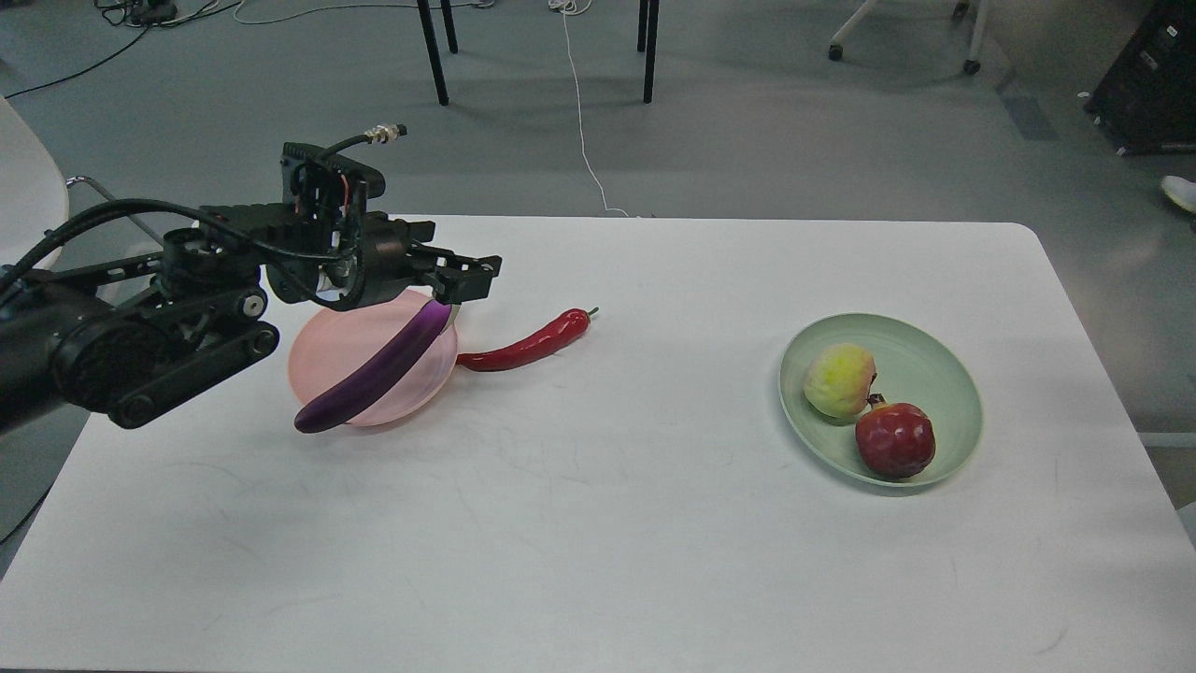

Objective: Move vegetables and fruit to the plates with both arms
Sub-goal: 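Move the left gripper to the red chili pepper and grasp it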

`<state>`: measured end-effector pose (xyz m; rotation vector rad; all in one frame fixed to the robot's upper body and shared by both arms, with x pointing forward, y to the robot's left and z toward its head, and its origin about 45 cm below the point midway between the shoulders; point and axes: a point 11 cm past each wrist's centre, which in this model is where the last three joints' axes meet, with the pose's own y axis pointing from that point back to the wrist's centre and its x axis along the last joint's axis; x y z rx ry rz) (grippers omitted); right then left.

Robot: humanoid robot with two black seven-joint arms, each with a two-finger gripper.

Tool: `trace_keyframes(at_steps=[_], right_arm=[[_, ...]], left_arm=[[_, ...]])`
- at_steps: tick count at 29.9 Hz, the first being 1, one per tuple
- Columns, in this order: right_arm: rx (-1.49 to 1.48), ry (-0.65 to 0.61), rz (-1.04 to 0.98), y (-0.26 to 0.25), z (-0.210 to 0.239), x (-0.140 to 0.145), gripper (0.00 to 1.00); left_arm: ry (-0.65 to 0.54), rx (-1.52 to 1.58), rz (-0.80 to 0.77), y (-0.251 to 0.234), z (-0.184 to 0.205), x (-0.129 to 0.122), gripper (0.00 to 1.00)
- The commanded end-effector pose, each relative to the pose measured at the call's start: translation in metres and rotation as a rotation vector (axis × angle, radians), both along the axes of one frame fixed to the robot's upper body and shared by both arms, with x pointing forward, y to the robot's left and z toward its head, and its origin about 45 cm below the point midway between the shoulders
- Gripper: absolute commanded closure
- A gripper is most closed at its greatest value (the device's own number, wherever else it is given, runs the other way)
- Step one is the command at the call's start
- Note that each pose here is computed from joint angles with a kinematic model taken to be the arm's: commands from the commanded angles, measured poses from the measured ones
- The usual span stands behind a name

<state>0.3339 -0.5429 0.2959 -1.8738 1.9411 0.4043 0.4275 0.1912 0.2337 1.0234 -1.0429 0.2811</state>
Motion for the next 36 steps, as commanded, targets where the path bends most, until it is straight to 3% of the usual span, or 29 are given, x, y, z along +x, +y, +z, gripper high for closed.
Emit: trace_keyframes(at_steps=[1,6,17,19,22,24,36], right_arm=[[-0.028,0.036,-0.052,-0.019,-0.011,-0.011,0.01],[-0.032,0.079,-0.068,-0.025,-0.026,-0.022,0.01],[0.001,0.078,-0.032,-0.009,-0.031,-0.019,0.01],[0.003,0.069,-0.034,-0.01,-0.028,-0.018,0.01],[0.009,0.065,-0.031,-0.008,-0.029,-0.017,0.01],[0.015,0.066,-0.029,-0.006,-0.031,-0.016,0.01],[0.018,0.062,-0.027,-0.005,-0.031,-0.015,0.01]], left_arm=[[-0.005,0.003,-0.074,-0.041,-0.012,-0.004,0.06],[-0.071,0.104,-0.129,-0.067,-0.04,0.001,0.07],[-0.069,0.258,-0.152,-0.053,-0.097,-0.005,0.17],[-0.061,0.255,-0.154,-0.053,-0.098,-0.005,0.21],[-0.032,0.241,-0.18,-0.053,-0.104,-0.012,0.38],[-0.023,0.235,-0.188,-0.053,-0.106,-0.014,0.43],[0.001,0.243,-0.163,-0.051,-0.119,-0.016,0.44]])
